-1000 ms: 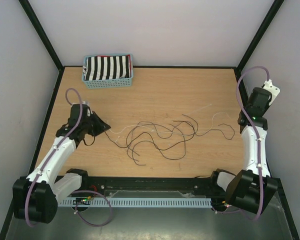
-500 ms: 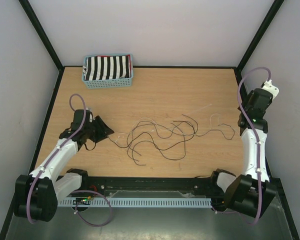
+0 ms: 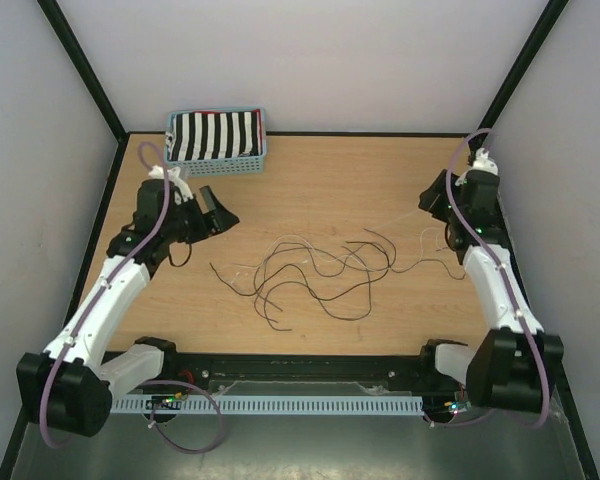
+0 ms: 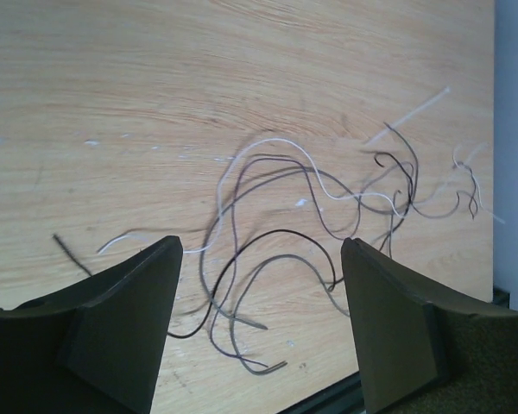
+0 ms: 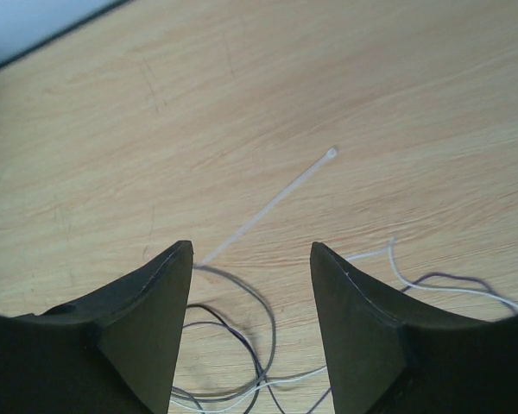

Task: Zip-tie the wires
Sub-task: Straighten the cable at the center of the board.

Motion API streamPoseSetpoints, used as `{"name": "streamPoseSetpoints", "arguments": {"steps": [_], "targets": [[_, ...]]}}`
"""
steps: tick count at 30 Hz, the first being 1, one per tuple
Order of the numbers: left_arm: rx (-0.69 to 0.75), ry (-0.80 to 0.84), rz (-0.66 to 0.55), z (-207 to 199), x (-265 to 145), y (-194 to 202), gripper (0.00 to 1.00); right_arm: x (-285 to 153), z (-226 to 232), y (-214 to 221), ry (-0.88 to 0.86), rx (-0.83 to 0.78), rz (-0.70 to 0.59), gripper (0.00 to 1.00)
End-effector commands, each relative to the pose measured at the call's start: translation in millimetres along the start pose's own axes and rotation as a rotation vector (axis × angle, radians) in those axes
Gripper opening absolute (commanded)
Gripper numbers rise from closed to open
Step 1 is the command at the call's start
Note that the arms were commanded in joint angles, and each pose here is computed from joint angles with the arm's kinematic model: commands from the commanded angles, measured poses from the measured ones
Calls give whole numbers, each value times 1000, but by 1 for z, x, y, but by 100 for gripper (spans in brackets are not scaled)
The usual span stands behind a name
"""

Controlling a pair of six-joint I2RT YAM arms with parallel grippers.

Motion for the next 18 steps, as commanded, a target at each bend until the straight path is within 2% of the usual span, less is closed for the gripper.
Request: {"name": "streamPoseSetpoints", "arguments": {"steps": [1,6,11,18], "targets": [[120,76,53,-20,8,-1,77,31,11,18,-33,9,36,67],[197,145,69,-37,12,3,78,72,8,33,87,36,100,67],[216,184,69,-41,7,4,79,102,-9,47,261,59,131,67],[238,227,71,-44,0,6,80,133,-10,43,316,68,154,65]]}}
Point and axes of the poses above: each gripper's point midway between its finger pads, its own x axis out along the fingers, its own z axis along the line the jaws close on, y = z × x, the point moved 9 cm from there along -x, back along the fingers, and after that the axes turned 5 degrees about -x, right-handed, at the moved point
